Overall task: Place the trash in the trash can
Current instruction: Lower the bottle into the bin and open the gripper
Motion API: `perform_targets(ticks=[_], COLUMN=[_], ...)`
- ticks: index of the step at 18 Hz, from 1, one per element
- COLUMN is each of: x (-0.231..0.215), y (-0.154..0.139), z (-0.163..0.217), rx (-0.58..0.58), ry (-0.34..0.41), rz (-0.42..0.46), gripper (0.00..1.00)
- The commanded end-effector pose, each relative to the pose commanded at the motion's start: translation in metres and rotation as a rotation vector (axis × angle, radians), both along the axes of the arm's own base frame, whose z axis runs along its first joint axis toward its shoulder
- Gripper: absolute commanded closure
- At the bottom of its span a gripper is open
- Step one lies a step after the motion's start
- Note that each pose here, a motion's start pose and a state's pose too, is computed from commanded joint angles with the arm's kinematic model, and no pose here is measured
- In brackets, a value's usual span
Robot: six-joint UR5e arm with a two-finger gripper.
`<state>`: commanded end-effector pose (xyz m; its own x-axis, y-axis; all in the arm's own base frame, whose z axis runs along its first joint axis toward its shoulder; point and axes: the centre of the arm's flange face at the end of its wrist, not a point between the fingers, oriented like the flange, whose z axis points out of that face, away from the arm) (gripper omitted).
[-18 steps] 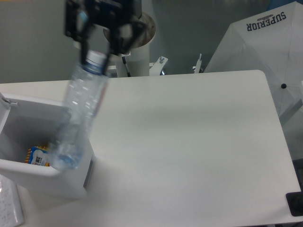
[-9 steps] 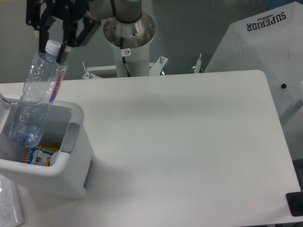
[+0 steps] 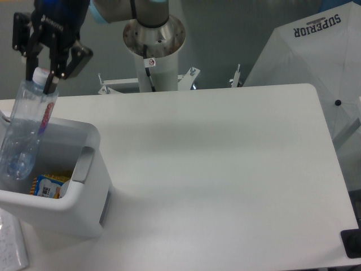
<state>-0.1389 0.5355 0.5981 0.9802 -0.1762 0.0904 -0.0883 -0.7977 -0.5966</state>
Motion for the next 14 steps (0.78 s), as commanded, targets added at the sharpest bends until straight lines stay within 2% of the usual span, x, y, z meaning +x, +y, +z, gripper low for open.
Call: perform_targets(ticks=[7, 8, 9, 10, 11, 12, 13, 14], x=[0.013, 0.016, 0.016, 0.016, 0.016, 0.016, 0.017, 0.017], y=[0.040, 0.045, 0.047, 0.048, 0.048, 0.048, 0.048, 0.048], z=[-0.023, -0.026, -0.028, -0.029, -0.030, -0.029, -0.028, -0.028], rx=[-0.071, -0.077, -0.081, -0.082, -0.083, -0.081, -0.078, -0.080], ry=[0.076, 0.084, 0.085, 0.085, 0.085, 0.086, 0.088, 0.087], rz=[-0.062, -0.075, -0.077, -0.080, -0.080, -0.079, -0.079, -0.078], gripper=[0.88, 0.84, 0.78, 0.67, 0.46, 0.30, 0.24, 0.11])
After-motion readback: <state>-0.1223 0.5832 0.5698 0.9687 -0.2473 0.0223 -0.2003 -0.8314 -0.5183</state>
